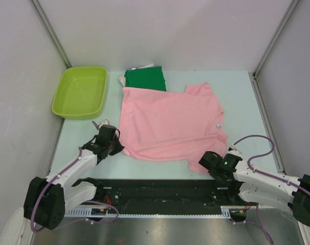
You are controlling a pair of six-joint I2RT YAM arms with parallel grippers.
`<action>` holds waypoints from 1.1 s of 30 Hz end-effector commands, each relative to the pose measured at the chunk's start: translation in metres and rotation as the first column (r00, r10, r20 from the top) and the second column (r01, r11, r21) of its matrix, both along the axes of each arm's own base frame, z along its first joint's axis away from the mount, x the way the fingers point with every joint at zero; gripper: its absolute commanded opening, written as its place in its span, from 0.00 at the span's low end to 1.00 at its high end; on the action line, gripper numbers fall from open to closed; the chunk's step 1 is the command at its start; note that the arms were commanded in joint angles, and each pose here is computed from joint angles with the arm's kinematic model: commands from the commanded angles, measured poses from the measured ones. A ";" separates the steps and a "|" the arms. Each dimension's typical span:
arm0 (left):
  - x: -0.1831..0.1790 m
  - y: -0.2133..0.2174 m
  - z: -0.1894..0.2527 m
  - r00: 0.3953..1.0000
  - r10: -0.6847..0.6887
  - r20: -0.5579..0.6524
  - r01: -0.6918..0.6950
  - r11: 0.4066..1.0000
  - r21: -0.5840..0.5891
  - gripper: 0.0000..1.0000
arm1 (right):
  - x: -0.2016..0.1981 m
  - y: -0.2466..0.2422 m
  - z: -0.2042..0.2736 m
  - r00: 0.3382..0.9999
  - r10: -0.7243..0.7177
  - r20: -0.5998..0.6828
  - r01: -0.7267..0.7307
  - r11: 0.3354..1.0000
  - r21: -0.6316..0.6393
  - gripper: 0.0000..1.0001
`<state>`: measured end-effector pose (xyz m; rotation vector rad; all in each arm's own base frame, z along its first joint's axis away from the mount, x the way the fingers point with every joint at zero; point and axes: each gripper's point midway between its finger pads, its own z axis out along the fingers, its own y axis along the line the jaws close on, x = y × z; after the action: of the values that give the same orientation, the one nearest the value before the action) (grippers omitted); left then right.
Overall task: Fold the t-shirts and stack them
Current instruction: Fold the tshirt
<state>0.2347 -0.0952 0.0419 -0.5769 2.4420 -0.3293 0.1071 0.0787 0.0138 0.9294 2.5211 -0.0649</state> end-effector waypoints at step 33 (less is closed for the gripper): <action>0.033 0.007 0.107 0.972 0.014 0.233 -0.019 1.000 0.018 0.00 | 0.128 -0.065 0.159 0.869 0.004 0.495 0.056 0.993 -0.107 0.00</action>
<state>0.2550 -0.0941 0.1290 -0.5208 2.2654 -0.3778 0.2181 0.0147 0.1473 0.8600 2.0575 -0.0336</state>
